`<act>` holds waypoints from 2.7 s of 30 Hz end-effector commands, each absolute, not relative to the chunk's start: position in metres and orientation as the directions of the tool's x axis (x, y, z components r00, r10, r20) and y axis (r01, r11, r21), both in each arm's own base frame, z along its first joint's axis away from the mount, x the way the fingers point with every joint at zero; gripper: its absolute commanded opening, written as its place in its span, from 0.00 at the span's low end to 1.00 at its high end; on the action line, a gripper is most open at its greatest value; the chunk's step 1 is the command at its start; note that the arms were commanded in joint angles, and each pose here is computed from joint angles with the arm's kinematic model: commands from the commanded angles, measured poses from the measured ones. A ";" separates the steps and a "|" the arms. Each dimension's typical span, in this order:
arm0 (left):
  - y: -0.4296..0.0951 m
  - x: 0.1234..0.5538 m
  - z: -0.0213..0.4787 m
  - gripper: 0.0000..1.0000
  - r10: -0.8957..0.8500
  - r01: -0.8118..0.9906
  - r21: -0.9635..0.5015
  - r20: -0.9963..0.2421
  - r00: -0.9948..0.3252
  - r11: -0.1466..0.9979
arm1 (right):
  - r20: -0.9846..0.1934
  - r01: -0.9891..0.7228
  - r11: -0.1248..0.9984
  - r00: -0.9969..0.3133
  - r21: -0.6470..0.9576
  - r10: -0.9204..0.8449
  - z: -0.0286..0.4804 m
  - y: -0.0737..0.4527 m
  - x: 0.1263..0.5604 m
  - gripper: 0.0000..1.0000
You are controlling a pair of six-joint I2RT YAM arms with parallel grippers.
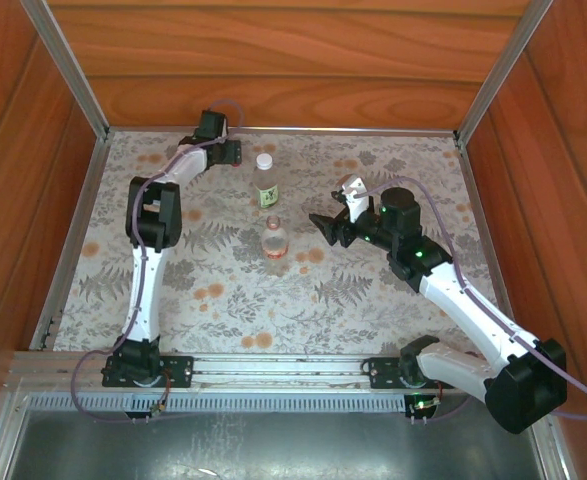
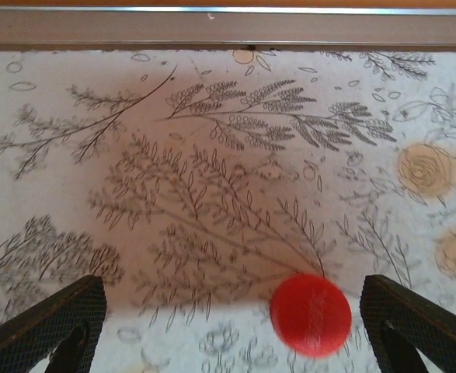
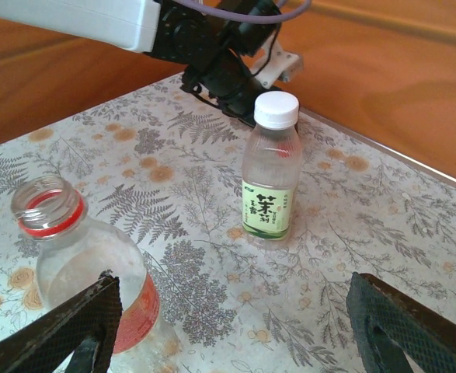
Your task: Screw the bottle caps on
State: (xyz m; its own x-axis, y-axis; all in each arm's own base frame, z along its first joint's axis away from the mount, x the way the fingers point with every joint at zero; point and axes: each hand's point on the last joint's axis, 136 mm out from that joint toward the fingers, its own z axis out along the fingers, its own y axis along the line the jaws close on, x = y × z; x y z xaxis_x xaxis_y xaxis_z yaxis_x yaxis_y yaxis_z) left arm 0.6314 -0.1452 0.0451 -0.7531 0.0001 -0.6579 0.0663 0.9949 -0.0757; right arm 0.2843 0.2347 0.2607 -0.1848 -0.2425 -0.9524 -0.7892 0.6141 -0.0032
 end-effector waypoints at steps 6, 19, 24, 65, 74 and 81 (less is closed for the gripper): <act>-0.158 0.614 0.025 0.80 0.148 0.157 0.029 -0.531 -0.835 0.987 | -0.953 -0.803 0.595 -0.198 0.024 -0.230 0.256 0.239 0.284 0.81; -0.178 0.615 0.013 0.77 0.205 0.230 0.010 -0.496 -0.844 0.973 | -0.950 -0.803 0.596 -0.205 0.026 -0.236 0.254 0.239 0.284 0.81; -0.179 0.614 0.009 0.70 0.217 0.246 0.005 -0.487 -0.846 0.969 | -0.949 -0.803 0.595 -0.211 0.031 -0.236 0.252 0.241 0.286 0.81; -0.174 0.600 0.008 0.37 0.267 0.270 0.057 -0.443 -0.856 0.961 | -0.943 -0.795 0.607 -0.223 0.027 -0.249 0.249 0.242 0.294 0.80; -0.175 0.570 0.015 0.37 0.259 0.259 0.053 -0.390 -0.884 0.964 | -0.943 -0.787 0.616 -0.226 0.027 -0.247 0.246 0.238 0.291 0.80; -0.173 0.542 0.015 0.37 0.269 0.249 0.101 -0.368 -0.890 0.963 | -0.943 -0.784 0.620 -0.226 0.027 -0.245 0.246 0.235 0.288 0.80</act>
